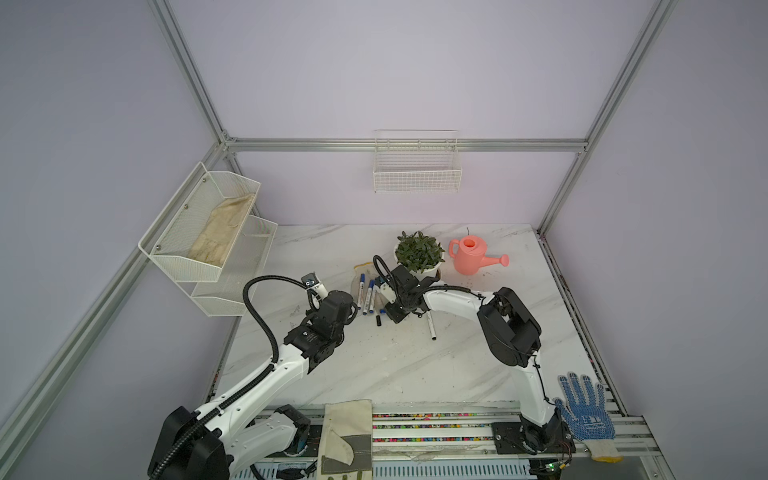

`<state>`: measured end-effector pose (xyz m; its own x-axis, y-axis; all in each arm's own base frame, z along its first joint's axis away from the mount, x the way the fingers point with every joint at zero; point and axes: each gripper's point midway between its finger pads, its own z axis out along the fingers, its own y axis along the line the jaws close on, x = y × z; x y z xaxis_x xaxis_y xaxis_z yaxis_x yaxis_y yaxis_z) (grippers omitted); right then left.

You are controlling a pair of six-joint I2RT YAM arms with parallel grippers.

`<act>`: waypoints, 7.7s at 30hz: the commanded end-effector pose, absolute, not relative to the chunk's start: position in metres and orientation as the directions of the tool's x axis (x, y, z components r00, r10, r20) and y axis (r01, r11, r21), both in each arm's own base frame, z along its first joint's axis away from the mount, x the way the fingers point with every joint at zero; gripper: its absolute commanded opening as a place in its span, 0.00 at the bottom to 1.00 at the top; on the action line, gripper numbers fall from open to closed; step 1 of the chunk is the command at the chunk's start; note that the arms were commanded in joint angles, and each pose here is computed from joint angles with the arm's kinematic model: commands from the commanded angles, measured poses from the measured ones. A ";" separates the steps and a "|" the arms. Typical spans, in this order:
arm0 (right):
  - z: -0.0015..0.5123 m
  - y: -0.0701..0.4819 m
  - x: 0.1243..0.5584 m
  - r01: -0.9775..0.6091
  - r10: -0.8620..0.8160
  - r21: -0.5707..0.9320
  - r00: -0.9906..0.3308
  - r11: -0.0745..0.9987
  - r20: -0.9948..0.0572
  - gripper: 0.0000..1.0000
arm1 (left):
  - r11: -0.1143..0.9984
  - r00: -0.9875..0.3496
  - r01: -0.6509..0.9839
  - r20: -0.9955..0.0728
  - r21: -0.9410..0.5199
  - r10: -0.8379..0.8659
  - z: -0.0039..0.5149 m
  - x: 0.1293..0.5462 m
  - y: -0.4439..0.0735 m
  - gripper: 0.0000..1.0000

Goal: Insert the pens into the pen caps
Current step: 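Align the open right gripper over the loose blue cap beside the glove, then close the right gripper on the blue cap and lift it, then carry the blue cap up above the white marker tip held by left, then press the blue cap down onto the marker tip with the right gripper while left holds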

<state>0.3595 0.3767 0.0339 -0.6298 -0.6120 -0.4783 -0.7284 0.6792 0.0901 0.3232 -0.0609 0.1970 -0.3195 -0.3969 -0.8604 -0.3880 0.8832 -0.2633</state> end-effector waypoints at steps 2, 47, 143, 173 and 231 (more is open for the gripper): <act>0.042 0.376 0.365 -0.691 -0.574 0.107 -0.667 0.715 -0.475 0.32 | 0.872 -0.304 -0.422 -0.867 -0.250 -0.396 0.189 0.318 -0.050 0.00; 0.065 0.347 0.345 -0.697 -0.649 -0.090 -0.602 0.711 -0.465 0.31 | 0.888 -0.337 -0.394 -0.861 -0.239 -0.381 0.184 0.333 -0.063 0.00; 0.356 0.331 0.349 -0.840 0.178 0.458 -0.423 0.291 -0.889 0.00 | 0.644 -0.351 0.688 -0.930 -0.335 -0.110 0.250 0.316 -0.262 0.00; 0.354 0.341 0.341 -0.843 0.153 0.498 -0.475 0.201 -0.867 0.00 | 0.644 -0.364 0.684 -0.925 -0.344 -0.107 0.246 0.316 -0.266 0.00; 0.369 0.310 0.337 -0.842 0.060 0.337 -0.345 0.421 -0.937 0.50 | 0.744 -0.117 0.632 -0.975 -0.218 -0.187 0.267 0.351 -0.276 0.00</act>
<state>0.3249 0.3237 0.3423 -0.4390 0.0084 -0.8984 -0.8496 0.3215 0.4181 0.3536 -0.2749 0.2601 -0.1877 -0.2022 -0.9612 0.6341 0.7224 -0.2757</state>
